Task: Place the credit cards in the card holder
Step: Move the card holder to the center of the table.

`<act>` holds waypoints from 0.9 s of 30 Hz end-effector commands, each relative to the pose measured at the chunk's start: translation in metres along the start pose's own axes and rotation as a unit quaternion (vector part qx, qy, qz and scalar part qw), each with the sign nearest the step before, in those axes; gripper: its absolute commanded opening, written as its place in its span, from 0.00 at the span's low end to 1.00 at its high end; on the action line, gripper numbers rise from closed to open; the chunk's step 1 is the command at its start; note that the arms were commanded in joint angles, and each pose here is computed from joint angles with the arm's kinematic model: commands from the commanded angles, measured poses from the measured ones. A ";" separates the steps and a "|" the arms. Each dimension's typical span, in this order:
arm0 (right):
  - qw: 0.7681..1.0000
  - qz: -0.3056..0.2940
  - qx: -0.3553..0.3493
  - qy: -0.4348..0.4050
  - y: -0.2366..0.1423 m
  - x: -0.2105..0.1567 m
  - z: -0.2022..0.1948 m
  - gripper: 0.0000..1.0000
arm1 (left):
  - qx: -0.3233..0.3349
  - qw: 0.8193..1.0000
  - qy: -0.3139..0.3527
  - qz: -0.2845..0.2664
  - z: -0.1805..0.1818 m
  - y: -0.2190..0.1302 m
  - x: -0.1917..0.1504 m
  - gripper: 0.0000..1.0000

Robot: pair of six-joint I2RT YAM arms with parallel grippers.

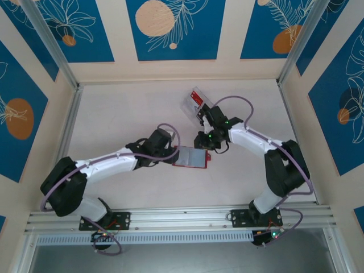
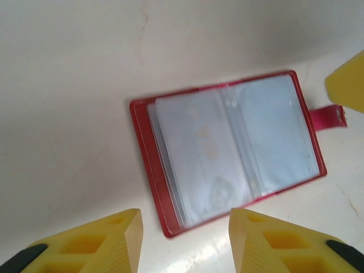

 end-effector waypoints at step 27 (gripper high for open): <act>0.981 0.164 -0.057 -0.086 0.115 -0.095 0.007 0.26 | -0.031 0.999 -0.034 0.026 0.031 -0.002 -0.010 0.51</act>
Point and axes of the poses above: each hand's point on the last joint's axis, 136 mm out from that joint toward the fingers, its own y axis out along the fingers, its own z axis along the line the jaws close on, x = y × z, the point moved 5 cm from there along -y, back along the fingers, and after that the axes turned 13 degrees about y, right-handed, at the moved point
